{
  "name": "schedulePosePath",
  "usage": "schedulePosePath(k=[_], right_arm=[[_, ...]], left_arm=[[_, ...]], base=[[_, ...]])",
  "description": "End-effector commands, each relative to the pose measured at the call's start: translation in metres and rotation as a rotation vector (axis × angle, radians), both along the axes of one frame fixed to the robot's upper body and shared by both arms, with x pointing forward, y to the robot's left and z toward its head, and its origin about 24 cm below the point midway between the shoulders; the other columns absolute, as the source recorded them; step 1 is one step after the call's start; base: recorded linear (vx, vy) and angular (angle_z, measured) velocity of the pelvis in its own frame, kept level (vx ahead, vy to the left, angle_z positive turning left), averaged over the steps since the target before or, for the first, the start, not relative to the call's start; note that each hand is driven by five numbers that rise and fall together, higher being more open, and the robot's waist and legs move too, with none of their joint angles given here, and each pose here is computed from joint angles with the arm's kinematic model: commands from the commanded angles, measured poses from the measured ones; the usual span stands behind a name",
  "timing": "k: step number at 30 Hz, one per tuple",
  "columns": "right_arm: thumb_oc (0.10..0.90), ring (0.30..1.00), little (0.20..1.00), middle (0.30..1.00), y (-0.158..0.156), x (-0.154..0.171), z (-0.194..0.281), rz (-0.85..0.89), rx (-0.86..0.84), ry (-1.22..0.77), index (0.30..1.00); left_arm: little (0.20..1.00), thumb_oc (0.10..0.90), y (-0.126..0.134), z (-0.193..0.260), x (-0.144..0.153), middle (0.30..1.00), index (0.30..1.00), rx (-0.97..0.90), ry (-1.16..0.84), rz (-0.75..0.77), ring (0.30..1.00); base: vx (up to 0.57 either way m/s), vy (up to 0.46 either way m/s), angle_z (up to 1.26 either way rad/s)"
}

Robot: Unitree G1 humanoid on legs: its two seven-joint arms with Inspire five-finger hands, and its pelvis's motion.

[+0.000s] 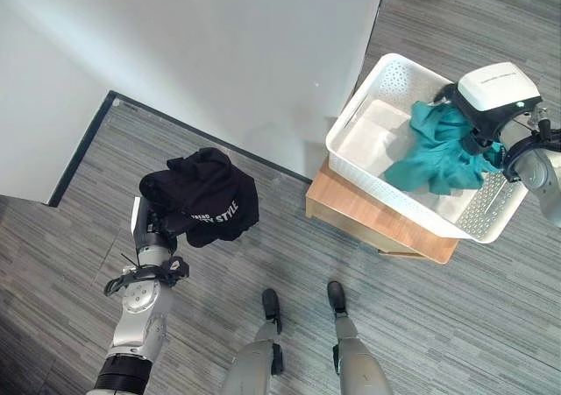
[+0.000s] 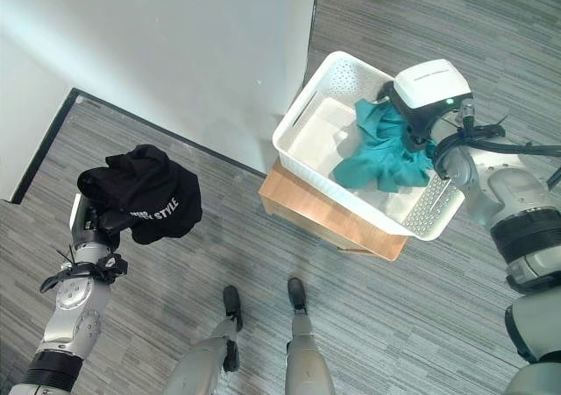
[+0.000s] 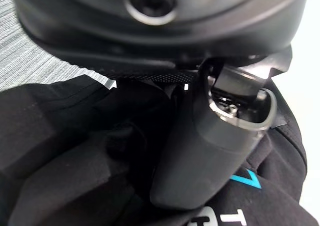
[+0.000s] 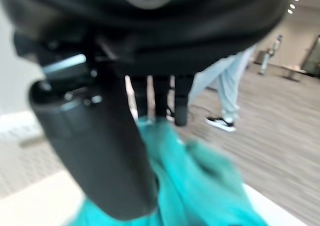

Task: Pick up bed clothes into laundry basket.

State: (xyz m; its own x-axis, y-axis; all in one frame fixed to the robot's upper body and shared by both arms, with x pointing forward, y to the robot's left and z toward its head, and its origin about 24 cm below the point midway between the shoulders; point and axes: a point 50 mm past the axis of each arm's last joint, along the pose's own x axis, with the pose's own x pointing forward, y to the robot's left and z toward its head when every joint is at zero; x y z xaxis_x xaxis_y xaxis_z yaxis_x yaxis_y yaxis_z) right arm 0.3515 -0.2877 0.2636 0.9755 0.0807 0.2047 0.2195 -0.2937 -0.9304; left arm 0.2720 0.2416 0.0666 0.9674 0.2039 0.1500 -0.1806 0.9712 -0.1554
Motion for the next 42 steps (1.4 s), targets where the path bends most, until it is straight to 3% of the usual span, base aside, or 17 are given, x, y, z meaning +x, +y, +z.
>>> schedulePosePath(k=[1, 4, 8, 13, 18, 19, 22, 26, 29, 30, 31, 35, 42], right_arm=[[0.800, 0.900, 0.900, 0.900, 0.029, -0.004, 0.029, 0.155, 0.099, -0.161, 0.900], [0.800, 0.900, 0.900, 0.900, 0.038, -0.012, 0.031, 0.224, 0.156, -0.190, 0.900], [0.800, 0.900, 0.900, 0.900, 0.066, -0.056, 0.052, 0.514, 0.339, -0.349, 0.900], [0.800, 0.900, 0.900, 0.900, 0.036, -0.130, 0.074, 0.699, 0.577, -0.690, 0.900], [0.800, 0.900, 0.900, 0.900, -0.013, -0.170, 0.076, 0.626, 0.691, -0.977, 0.900], [0.800, 0.900, 0.900, 0.900, -0.039, -0.190, 0.078, 0.545, 0.702, -1.139, 0.900], [0.800, 0.900, 0.900, 0.900, -0.076, -0.211, 0.070, 0.464, 0.815, -1.296, 0.900], [0.800, 0.900, 0.900, 0.900, -0.098, -0.228, 0.052, 0.382, 0.878, -1.402, 0.900], [0.800, 0.900, 0.900, 0.900, -0.141, -0.250, 0.002, 0.098, 1.030, -1.440, 0.900], [0.800, 0.900, 0.900, 0.900, -0.142, -0.252, 0.001, 0.097, 1.034, -1.441, 0.900], [0.800, 0.900, 0.900, 0.900, -0.150, -0.251, -0.031, -0.004, 1.147, -1.372, 0.900], [0.800, 0.900, 0.900, 0.900, -0.146, -0.237, -0.087, -0.094, 1.379, -1.308, 0.900], [0.800, 0.900, 0.900, 0.900, -0.128, -0.205, -0.110, -0.129, 1.475, -1.140, 0.900]], left_arm=[[0.300, 0.400, 0.017, 0.045, -0.004, 0.300, 0.300, 0.070, -0.233, 0.049, 0.300], [0.300, 0.400, 0.017, 0.045, -0.004, 0.300, 0.300, 0.068, -0.236, 0.056, 0.300], [0.300, 0.400, 0.024, 0.044, -0.010, 0.300, 0.300, 0.056, -0.244, 0.120, 0.300], [0.300, 0.400, 0.029, 0.046, -0.023, 0.300, 0.300, 0.077, -0.264, 0.153, 0.300], [0.300, 0.400, 0.032, 0.046, -0.032, 0.300, 0.300, 0.083, -0.272, 0.179, 0.300], [0.300, 0.400, 0.036, 0.049, -0.035, 0.300, 0.300, 0.090, -0.288, 0.208, 0.300], [0.300, 0.400, 0.039, 0.053, -0.034, 0.300, 0.300, 0.107, -0.303, 0.229, 0.300], [0.300, 0.400, 0.041, 0.060, -0.032, 0.300, 0.300, 0.121, -0.332, 0.254, 0.300], [0.300, 0.400, 0.044, 0.081, -0.025, 0.300, 0.300, 0.178, -0.394, 0.272, 0.300], [0.300, 0.400, 0.044, 0.081, -0.025, 0.300, 0.300, 0.182, -0.395, 0.270, 0.300], [0.300, 0.400, 0.047, 0.093, -0.022, 0.300, 0.300, 0.224, -0.428, 0.285, 0.300], [0.300, 0.400, 0.052, 0.121, -0.022, 0.300, 0.300, 0.266, -0.535, 0.310, 0.300], [0.300, 0.400, 0.072, 0.133, -0.045, 0.300, 0.300, 0.350, -0.565, 0.408, 0.300]], base=[[0.00, 0.000, 0.00], [0.00, 0.000, 0.00], [0.00, 0.000, 0.01], [0.02, 0.012, 0.02], [0.03, 0.043, -0.04], [0.03, 0.059, -0.15], [0.00, 0.054, -0.23], [-0.03, 0.051, -0.23], [-0.07, 0.049, -0.17], [-0.17, 0.029, -0.06], [-0.20, 0.006, -0.06], [-0.20, -0.065, -0.25], [-0.21, -0.282, -0.56]])
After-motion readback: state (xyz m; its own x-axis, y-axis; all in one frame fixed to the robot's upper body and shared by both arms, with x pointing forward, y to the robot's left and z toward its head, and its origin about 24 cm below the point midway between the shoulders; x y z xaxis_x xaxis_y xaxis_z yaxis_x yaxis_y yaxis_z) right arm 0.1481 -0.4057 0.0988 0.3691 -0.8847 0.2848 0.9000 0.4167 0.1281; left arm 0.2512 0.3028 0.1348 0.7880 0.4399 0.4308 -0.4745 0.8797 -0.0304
